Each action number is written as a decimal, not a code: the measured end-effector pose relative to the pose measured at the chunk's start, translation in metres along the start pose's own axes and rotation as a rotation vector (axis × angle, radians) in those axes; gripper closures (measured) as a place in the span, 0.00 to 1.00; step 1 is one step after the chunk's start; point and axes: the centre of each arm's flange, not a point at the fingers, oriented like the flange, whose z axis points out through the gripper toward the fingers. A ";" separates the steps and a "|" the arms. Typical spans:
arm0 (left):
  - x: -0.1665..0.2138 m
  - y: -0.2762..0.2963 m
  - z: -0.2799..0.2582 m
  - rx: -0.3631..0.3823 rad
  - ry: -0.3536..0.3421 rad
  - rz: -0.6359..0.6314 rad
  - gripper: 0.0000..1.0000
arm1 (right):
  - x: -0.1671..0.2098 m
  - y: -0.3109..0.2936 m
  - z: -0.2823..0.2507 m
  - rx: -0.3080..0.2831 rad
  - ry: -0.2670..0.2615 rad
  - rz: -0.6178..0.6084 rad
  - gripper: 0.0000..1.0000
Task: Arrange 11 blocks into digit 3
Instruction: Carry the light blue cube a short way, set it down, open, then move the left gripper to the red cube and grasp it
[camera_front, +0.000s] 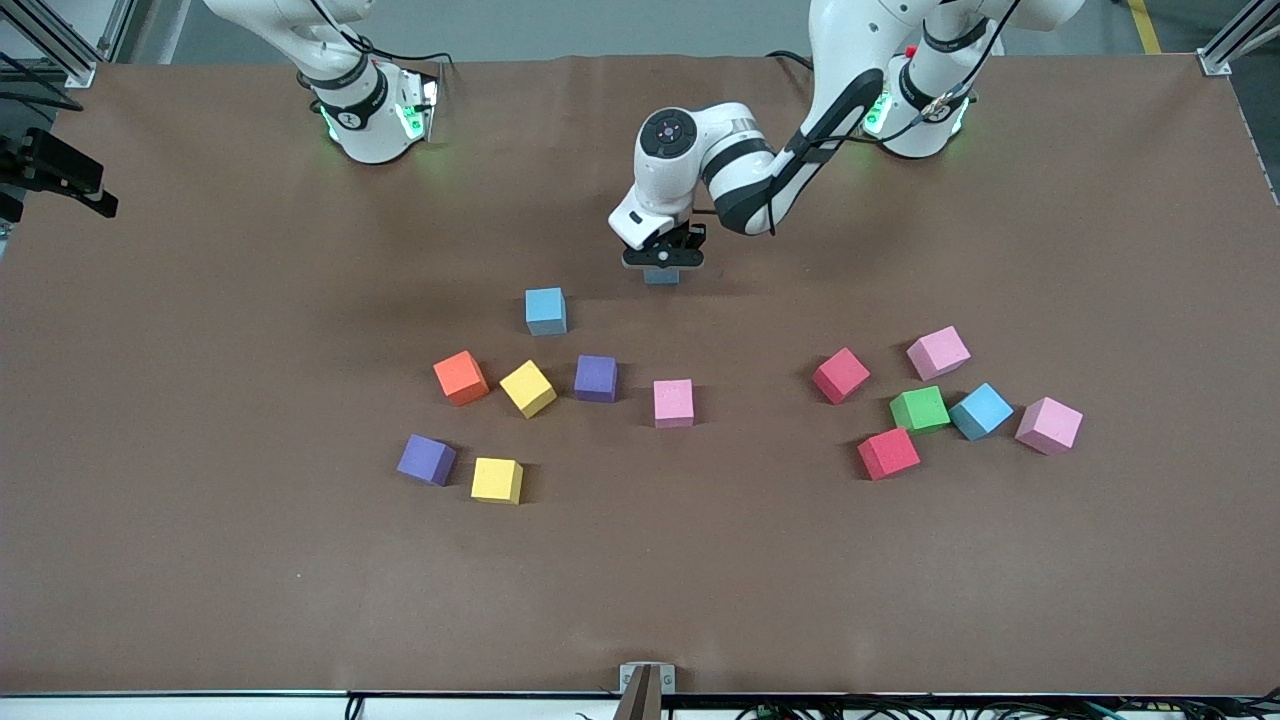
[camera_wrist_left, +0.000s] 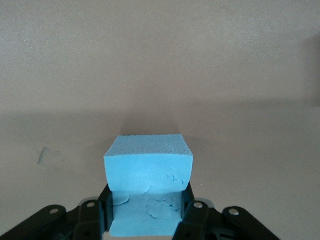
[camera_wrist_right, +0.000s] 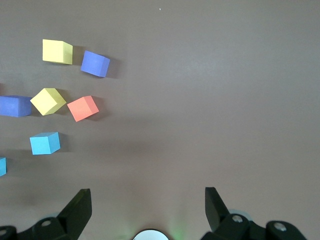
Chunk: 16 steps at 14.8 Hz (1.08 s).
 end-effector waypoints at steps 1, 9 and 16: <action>0.001 0.000 0.000 0.000 0.000 -0.001 0.41 | 0.000 0.000 0.000 0.000 -0.001 0.000 0.00; 0.026 -0.014 -0.052 -0.031 -0.009 -0.144 0.00 | 0.000 0.000 0.000 0.000 -0.001 0.000 0.00; 0.152 -0.137 -0.124 -0.036 0.064 -0.311 0.00 | 0.000 0.000 0.000 0.000 -0.001 0.000 0.00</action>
